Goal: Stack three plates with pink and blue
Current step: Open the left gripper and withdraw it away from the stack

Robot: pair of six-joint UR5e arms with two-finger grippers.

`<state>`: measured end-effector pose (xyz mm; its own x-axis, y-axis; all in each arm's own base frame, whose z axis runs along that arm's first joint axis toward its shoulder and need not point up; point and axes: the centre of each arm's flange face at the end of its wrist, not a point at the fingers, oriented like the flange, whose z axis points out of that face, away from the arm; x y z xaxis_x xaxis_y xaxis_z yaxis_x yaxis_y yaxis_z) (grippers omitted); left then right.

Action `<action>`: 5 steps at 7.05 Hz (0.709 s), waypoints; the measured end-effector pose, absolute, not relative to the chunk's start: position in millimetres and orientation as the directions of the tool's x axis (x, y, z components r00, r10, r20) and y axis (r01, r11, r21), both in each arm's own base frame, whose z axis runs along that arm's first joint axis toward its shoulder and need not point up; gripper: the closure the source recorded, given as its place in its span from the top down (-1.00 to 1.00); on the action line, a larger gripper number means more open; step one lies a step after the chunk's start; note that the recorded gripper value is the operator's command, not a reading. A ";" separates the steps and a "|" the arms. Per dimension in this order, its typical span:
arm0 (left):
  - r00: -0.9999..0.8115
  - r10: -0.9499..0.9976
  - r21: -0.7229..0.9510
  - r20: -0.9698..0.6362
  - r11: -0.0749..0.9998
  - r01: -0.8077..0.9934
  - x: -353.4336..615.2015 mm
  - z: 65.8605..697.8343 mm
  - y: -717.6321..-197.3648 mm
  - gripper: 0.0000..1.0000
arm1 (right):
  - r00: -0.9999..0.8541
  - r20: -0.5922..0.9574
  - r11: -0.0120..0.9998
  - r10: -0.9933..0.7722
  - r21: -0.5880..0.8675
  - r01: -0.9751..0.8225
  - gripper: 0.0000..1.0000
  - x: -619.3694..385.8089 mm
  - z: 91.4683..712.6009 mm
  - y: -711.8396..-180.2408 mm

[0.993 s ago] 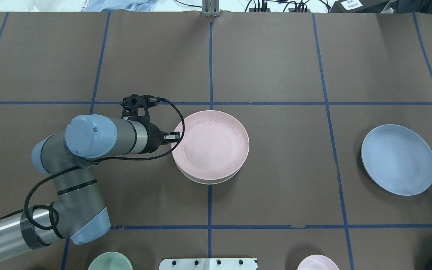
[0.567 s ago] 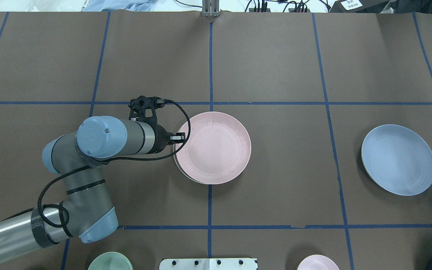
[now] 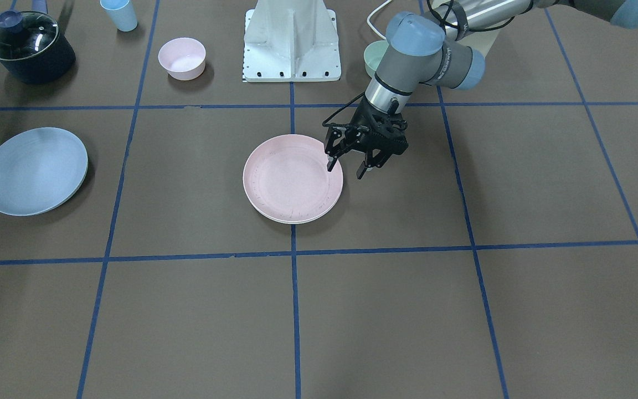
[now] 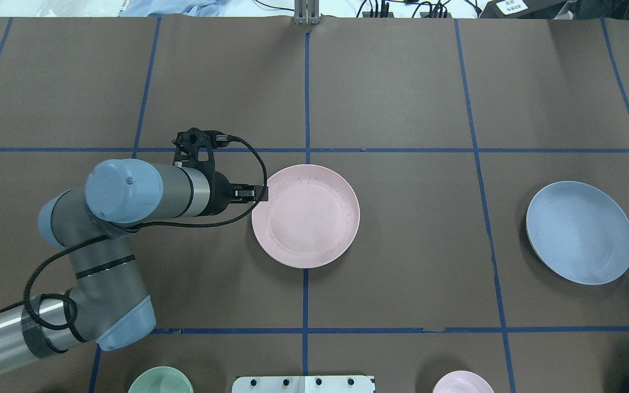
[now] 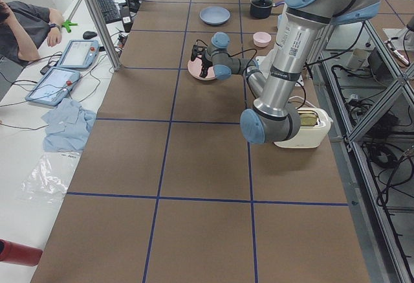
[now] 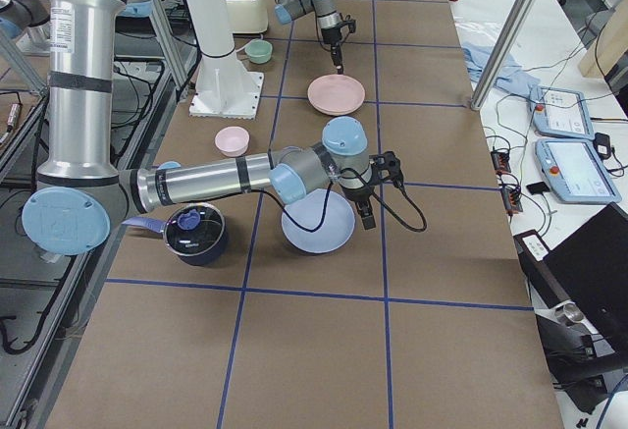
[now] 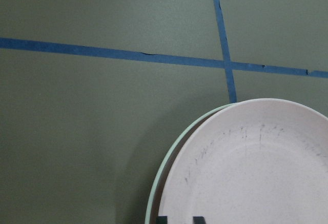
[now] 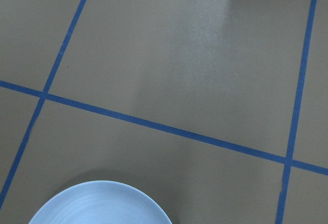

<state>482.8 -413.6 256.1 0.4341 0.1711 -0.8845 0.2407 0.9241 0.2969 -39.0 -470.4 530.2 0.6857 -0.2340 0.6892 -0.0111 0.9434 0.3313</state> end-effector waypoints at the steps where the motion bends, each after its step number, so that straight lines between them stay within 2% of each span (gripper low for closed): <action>1: 0.463 0.238 0.363 -0.854 0.910 0.201 450.3 250.3 -420.9 1.00 | 0.690 0.696 0.955 -0.198 0.295 -0.024 1.00 -46.7 535.7 -466.5; 3: 0.534 0.378 0.491 -0.757 0.867 0.082 367.6 239.4 -455.9 1.00 | 0.713 0.686 0.966 -0.141 0.252 -0.051 0.98 -72.2 555.4 -445.5; 5: 0.570 0.514 0.601 -0.641 0.798 -0.045 283.9 261.8 -493.2 1.00 | 0.706 0.700 0.962 -0.109 0.252 -0.101 0.87 -94.0 579.8 -401.5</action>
